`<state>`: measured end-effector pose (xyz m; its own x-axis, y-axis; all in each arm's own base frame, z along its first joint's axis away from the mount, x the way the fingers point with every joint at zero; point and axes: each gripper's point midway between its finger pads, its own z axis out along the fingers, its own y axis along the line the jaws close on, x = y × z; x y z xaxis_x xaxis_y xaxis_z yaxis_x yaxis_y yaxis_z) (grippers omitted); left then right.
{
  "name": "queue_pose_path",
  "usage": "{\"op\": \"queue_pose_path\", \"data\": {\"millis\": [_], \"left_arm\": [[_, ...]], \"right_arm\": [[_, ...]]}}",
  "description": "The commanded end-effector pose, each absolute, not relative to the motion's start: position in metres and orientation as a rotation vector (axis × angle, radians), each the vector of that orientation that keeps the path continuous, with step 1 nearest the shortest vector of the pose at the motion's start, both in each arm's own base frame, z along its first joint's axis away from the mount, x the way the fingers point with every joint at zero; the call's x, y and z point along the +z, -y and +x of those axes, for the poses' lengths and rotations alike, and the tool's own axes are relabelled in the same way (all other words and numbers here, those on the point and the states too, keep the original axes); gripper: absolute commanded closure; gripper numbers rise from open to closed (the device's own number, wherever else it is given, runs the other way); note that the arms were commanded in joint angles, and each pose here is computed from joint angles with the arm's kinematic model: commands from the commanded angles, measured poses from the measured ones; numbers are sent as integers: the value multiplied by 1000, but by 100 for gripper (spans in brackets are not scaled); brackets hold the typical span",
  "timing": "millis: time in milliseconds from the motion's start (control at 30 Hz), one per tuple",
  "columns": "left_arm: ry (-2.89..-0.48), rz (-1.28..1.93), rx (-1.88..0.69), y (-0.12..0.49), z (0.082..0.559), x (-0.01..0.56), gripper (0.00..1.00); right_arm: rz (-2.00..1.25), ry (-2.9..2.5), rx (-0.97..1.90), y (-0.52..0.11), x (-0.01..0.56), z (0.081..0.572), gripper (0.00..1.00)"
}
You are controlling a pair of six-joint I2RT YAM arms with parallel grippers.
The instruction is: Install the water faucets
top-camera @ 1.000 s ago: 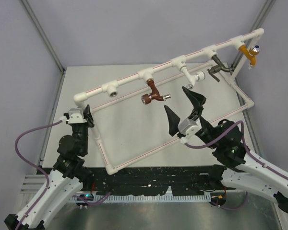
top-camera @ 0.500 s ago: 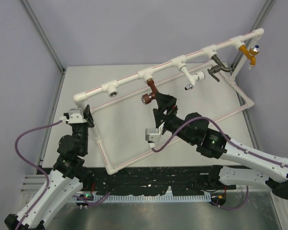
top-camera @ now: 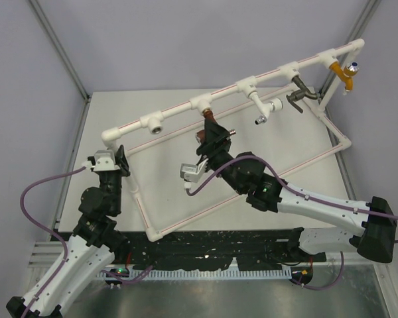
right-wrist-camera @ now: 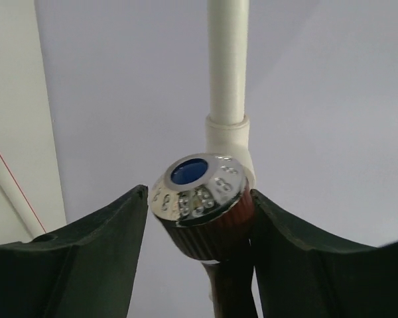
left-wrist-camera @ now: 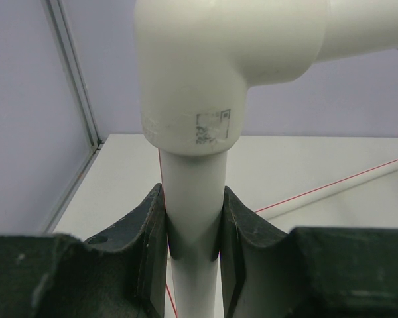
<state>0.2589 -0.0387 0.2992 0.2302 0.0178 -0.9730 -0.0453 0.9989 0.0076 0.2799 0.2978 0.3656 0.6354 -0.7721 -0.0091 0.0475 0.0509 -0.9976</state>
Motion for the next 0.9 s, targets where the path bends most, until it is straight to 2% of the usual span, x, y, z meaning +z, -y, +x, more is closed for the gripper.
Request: {"op": "queue_pose_path", "data": {"millis": [0, 133, 233, 333, 367, 500, 667, 733, 800, 833, 867], "left_arm": [[-1364, 69, -1, 55, 258, 292, 100], [-1362, 71, -1, 56, 258, 292, 100], [-1363, 69, 2, 55, 258, 292, 100], [-1359, 67, 1, 55, 257, 293, 100], [-1360, 69, 0, 55, 258, 293, 100], [-1354, 65, 2, 54, 256, 294, 100], [-1351, 65, 0, 54, 256, 295, 100], [-1351, 65, 0, 53, 256, 295, 100], [-1352, 64, 3, 53, 256, 294, 100], [-1352, 60, 4, 52, 256, 295, 100], [-1351, 64, 3, 53, 256, 295, 100]], "right_arm": [[-1095, -769, -542, -289, 405, 283, 41], [-855, -875, -246, -291, 415, 278, 59], [-550, -939, 142, -289, 439, 269, 79], [-147, -1003, 554, -273, 456, 270, 94], [-37, -990, 657, -267, 460, 270, 95], [545, -994, 1104, -238, 453, 285, 95], [1005, -944, 1371, -224, 425, 298, 91], [1113, -913, 1436, -220, 423, 300, 85], [1165, -879, 1480, -217, 426, 300, 73], [1164, -868, 1465, -213, 427, 300, 63], [1148, -856, 1460, -212, 430, 299, 56]]}}
